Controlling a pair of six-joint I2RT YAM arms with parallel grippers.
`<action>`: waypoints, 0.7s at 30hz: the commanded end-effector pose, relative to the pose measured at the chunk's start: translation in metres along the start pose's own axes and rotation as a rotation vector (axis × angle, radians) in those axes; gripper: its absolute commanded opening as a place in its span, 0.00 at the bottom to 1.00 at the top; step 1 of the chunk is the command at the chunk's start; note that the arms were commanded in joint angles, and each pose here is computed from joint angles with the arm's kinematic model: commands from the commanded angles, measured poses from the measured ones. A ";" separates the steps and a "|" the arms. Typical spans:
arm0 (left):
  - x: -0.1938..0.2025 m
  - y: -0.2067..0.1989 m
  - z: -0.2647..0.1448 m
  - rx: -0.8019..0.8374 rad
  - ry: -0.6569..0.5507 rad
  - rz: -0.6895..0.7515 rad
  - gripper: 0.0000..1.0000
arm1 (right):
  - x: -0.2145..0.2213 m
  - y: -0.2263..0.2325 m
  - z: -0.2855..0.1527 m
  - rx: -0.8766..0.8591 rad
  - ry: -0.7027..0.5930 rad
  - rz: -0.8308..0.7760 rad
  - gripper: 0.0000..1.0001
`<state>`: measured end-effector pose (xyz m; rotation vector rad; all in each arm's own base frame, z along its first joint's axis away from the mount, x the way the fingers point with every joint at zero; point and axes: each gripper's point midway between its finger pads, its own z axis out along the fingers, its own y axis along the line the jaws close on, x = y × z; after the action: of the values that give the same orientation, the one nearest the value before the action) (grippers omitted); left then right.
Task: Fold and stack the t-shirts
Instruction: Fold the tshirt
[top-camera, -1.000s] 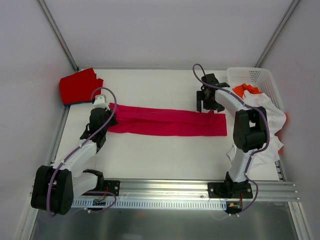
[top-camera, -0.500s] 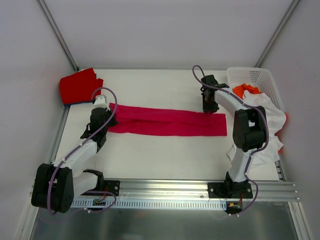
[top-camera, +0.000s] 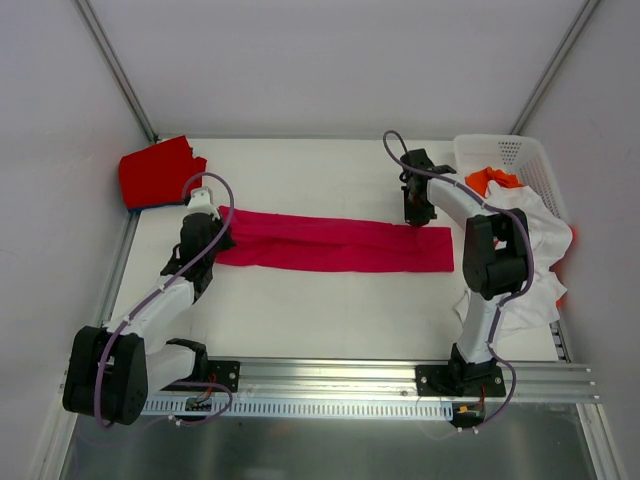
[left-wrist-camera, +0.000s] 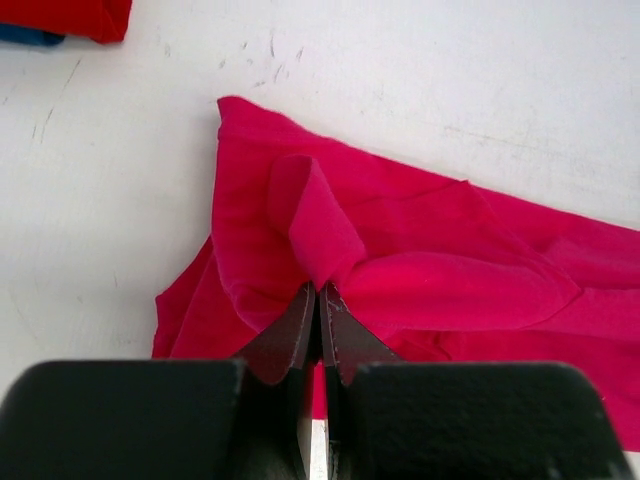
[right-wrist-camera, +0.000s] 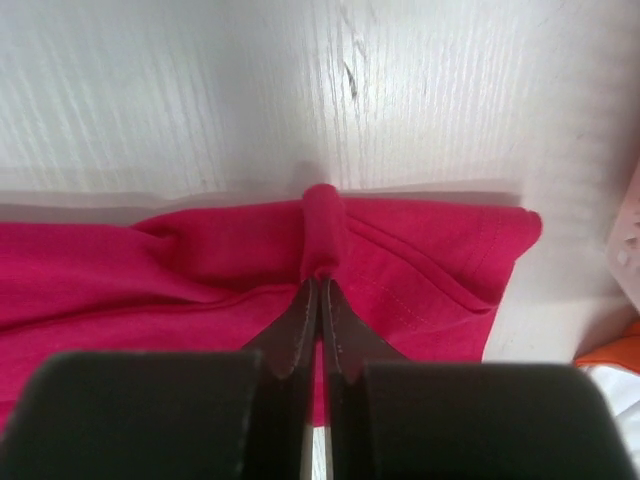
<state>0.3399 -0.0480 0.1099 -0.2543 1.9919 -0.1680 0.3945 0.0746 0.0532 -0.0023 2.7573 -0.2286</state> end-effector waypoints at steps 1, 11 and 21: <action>-0.046 -0.019 -0.001 0.053 -0.097 -0.001 0.00 | -0.044 -0.002 -0.024 -0.004 -0.104 0.021 0.01; -0.091 -0.057 0.039 0.150 -0.093 0.086 0.00 | -0.100 -0.009 -0.039 0.026 -0.163 0.013 0.00; -0.095 -0.071 0.090 0.171 -0.055 0.142 0.00 | -0.099 -0.030 -0.021 0.070 -0.129 0.040 0.00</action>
<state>0.4491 -0.0880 0.1431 -0.0574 2.0075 -0.2341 0.4790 0.0680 0.1019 0.0361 2.6284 -0.2422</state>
